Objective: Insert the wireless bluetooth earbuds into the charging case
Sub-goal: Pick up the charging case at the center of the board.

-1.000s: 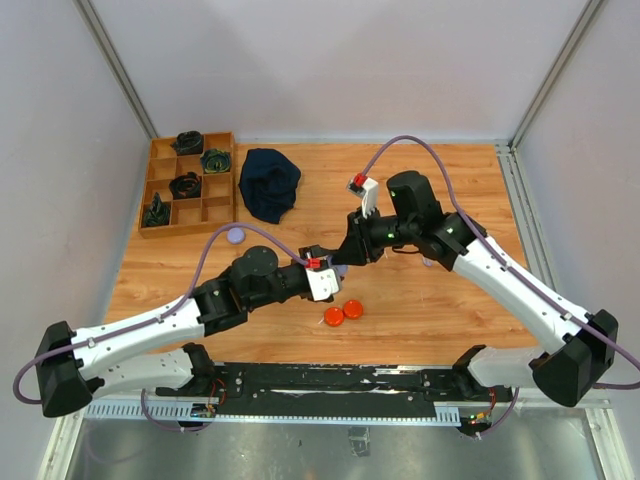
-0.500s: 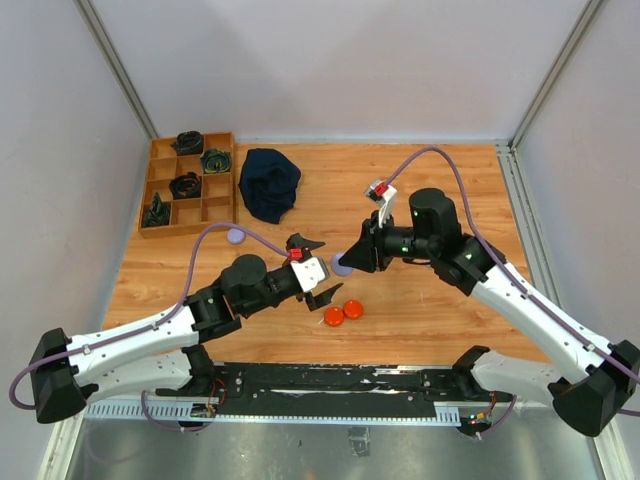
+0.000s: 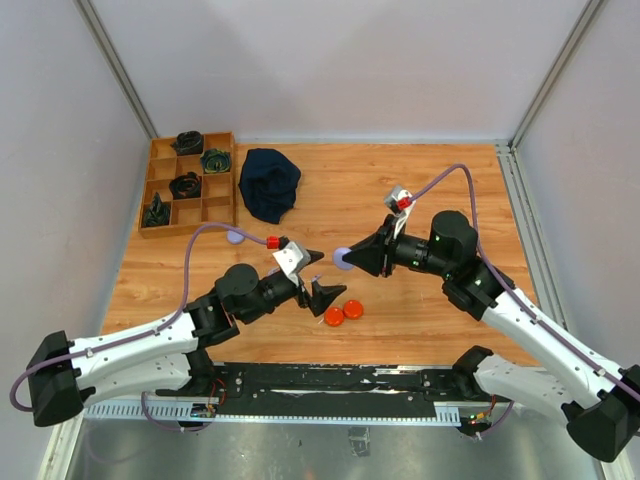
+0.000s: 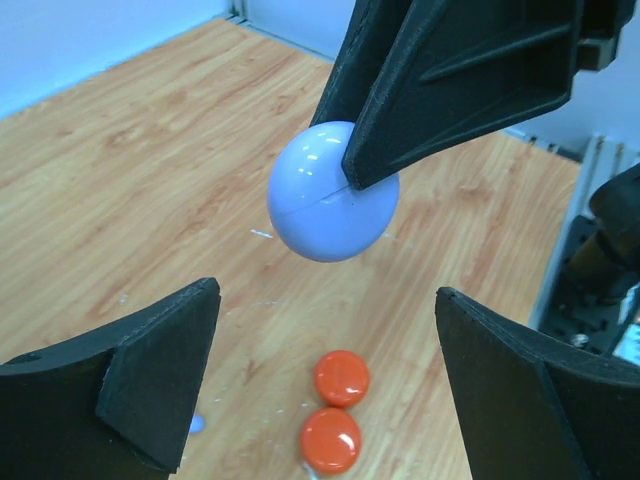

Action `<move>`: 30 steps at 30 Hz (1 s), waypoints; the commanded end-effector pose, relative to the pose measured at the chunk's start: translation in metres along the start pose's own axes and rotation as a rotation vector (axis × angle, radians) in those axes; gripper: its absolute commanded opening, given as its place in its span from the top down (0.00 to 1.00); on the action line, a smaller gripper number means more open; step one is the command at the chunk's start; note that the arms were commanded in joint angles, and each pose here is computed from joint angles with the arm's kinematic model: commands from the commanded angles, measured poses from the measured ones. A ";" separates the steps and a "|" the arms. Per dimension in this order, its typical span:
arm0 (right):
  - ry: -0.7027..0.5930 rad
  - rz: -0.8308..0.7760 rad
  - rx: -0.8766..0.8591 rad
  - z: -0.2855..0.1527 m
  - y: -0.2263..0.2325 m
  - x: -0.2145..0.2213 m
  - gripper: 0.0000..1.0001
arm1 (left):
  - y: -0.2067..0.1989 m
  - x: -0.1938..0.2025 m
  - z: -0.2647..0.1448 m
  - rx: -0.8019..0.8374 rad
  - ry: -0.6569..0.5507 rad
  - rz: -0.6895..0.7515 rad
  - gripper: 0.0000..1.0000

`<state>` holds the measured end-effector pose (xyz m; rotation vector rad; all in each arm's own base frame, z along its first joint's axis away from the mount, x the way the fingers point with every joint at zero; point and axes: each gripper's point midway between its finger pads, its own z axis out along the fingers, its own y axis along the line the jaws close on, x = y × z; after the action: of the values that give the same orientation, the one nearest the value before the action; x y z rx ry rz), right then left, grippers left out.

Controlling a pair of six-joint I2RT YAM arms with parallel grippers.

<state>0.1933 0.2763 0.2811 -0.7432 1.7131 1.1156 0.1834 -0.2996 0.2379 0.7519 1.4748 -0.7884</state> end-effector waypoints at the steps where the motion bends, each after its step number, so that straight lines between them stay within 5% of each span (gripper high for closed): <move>1: -0.117 -0.072 -0.026 -0.004 0.004 -0.018 0.99 | -0.010 -0.025 -0.007 0.045 -0.139 -0.167 0.07; 15: -0.168 -0.159 -0.189 -0.008 0.028 -0.014 0.99 | -0.018 -0.036 -0.022 0.209 -0.281 -0.359 0.20; 30: -0.152 -0.230 -0.356 -0.009 0.053 -0.014 0.99 | -0.029 -0.043 -0.027 0.327 -0.326 -0.324 0.39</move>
<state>0.1554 0.2898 0.2955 -0.9676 1.3934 1.2895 0.1527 -0.2954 0.2763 0.5645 1.2607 -1.3382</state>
